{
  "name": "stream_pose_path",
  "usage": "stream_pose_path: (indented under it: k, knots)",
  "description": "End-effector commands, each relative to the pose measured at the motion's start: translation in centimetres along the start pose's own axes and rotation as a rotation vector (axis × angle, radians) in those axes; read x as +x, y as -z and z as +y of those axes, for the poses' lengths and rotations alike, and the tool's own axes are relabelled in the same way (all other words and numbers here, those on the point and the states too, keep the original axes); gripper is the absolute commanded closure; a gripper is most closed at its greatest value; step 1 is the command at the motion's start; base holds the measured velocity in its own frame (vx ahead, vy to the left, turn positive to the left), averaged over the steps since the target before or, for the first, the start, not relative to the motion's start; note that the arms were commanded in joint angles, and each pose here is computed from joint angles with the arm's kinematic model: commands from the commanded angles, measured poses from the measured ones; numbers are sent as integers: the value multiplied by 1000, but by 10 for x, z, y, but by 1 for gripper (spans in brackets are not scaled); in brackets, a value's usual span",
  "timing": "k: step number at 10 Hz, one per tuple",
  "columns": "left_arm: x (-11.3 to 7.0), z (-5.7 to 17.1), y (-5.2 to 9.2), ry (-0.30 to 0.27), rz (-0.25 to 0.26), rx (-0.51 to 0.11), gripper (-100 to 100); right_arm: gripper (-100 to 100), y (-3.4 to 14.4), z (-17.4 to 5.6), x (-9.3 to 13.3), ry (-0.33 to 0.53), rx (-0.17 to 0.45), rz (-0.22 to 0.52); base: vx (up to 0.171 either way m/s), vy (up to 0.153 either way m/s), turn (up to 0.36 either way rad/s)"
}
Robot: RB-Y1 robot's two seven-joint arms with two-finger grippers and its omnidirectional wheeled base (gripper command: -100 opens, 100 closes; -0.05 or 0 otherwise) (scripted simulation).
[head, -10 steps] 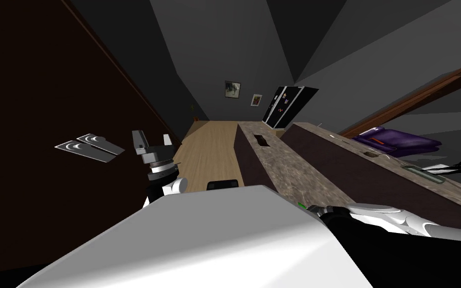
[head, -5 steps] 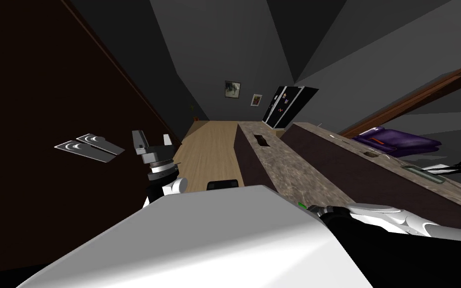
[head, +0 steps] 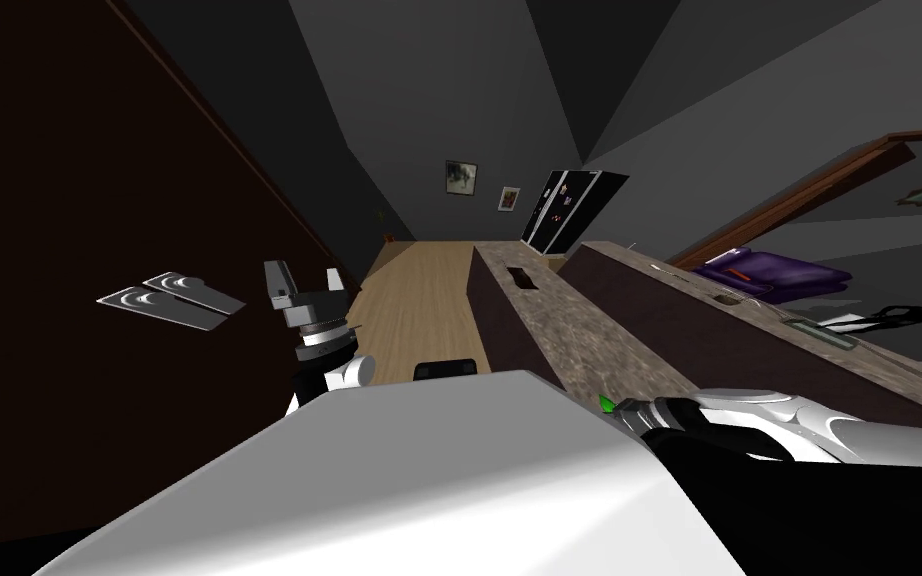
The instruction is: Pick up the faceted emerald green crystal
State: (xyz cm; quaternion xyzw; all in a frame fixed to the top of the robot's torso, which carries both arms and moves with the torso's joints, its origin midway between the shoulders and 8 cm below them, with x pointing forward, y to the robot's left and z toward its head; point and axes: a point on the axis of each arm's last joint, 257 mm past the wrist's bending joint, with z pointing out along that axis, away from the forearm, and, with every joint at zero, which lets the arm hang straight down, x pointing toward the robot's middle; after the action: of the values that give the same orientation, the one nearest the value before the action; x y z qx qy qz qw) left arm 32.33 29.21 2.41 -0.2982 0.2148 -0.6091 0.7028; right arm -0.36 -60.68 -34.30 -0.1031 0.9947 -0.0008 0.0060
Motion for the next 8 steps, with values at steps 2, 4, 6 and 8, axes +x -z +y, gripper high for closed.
stream_pose_path:
  k: [2,4,6,8]
  knots:
    - [0,0,0,0,0,0,0,100,1,-4,4,0,-3,13,-13,21,-1]
    - [0,0,0,0,0,0,0,100,7,-16,-12,14,0,-2,-4,12,-30]
    - [0,0,0,0,0,0,0,100,7,-14,-3,8,-3,15,-13,28,-14]
    - [0,0,0,0,0,0,0,0,7,-14,-5,10,-2,11,-2,4,0]
